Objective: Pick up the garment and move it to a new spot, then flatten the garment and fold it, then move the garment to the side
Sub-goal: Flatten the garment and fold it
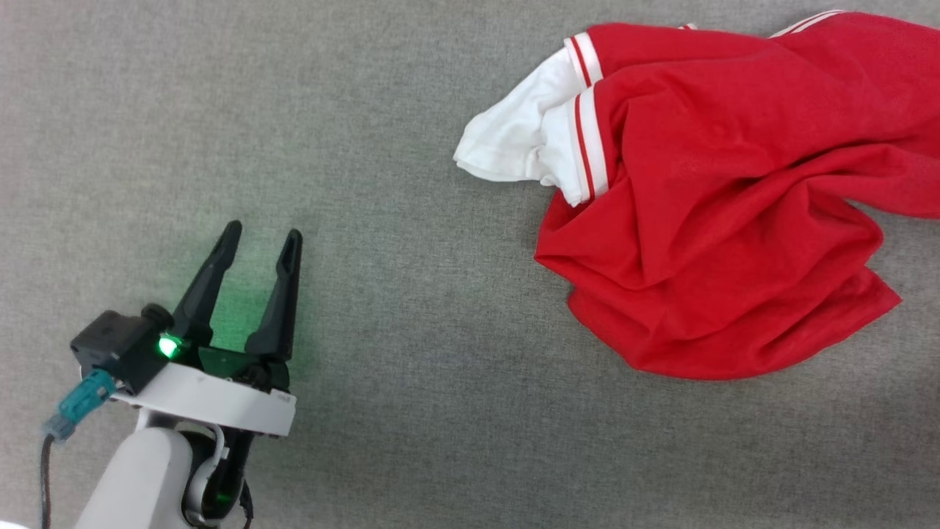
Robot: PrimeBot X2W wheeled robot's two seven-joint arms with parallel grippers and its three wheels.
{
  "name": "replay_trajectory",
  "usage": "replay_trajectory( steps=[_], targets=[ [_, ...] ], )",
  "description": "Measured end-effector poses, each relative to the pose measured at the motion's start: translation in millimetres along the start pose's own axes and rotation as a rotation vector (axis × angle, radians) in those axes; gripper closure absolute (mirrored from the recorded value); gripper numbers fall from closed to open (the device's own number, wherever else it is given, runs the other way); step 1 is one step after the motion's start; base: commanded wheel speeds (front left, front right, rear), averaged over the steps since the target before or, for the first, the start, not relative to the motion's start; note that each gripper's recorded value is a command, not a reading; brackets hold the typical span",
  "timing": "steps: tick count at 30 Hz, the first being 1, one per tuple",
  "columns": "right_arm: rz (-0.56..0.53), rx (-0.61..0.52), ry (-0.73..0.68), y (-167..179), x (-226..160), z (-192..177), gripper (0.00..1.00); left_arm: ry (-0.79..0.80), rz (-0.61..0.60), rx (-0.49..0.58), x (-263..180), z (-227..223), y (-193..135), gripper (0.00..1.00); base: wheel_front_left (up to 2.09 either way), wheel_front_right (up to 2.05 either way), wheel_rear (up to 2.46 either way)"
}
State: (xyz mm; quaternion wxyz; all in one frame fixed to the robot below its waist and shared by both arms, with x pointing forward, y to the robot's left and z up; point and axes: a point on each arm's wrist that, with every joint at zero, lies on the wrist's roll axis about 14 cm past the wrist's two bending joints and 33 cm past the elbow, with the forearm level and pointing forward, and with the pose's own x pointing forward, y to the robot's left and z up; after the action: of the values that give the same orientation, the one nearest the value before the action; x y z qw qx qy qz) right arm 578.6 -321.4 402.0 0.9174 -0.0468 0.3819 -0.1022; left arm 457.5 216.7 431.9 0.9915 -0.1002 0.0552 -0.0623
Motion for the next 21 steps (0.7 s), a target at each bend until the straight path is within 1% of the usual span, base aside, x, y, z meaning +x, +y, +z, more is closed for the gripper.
replay_trajectory(
  steps=[3,4,5,6,13,18,21],
  targets=[
    [0.01,0.008,-0.022,5.6,-3.8,1.4,1.0,-0.007,-0.006,0.004,-0.5,3.6,-1.6,0.0,0.0,0.0,0.0],
    [0.015,0.015,-0.04,7.1,-5.4,3.8,0.61,-0.01,-0.009,0.005,-0.6,5.2,-2.5,0.0,0.0,0.0,0.0],
    [0.015,0.015,-0.04,7.1,-5.4,3.8,0.16,-0.01,-0.009,0.005,-0.6,5.2,-2.5,0.0,0.0,0.0,0.0],
    [0.015,0.014,-0.074,6.0,-9.4,9.0,0.0,-0.016,-0.015,0.008,-0.8,8.1,-4.5,0.0,0.0,0.0,0.0],
    [0.044,0.046,-0.263,4.2,-37.2,28.0,0.0,-0.041,-0.021,0.019,-9.3,21.5,-6.7,0.0,0.0,0.0,0.0],
    [0.095,0.034,-0.44,11.1,-71.9,36.0,0.0,-0.049,-0.008,0.014,-23.3,27.1,-6.3,0.0,0.0,0.0,0.0],
    [0.137,0.031,-0.522,19.1,-93.9,33.6,0.0,-0.055,-0.004,0.003,-31.2,29.7,-7.6,0.0,0.0,0.0,0.0]
  ],
)
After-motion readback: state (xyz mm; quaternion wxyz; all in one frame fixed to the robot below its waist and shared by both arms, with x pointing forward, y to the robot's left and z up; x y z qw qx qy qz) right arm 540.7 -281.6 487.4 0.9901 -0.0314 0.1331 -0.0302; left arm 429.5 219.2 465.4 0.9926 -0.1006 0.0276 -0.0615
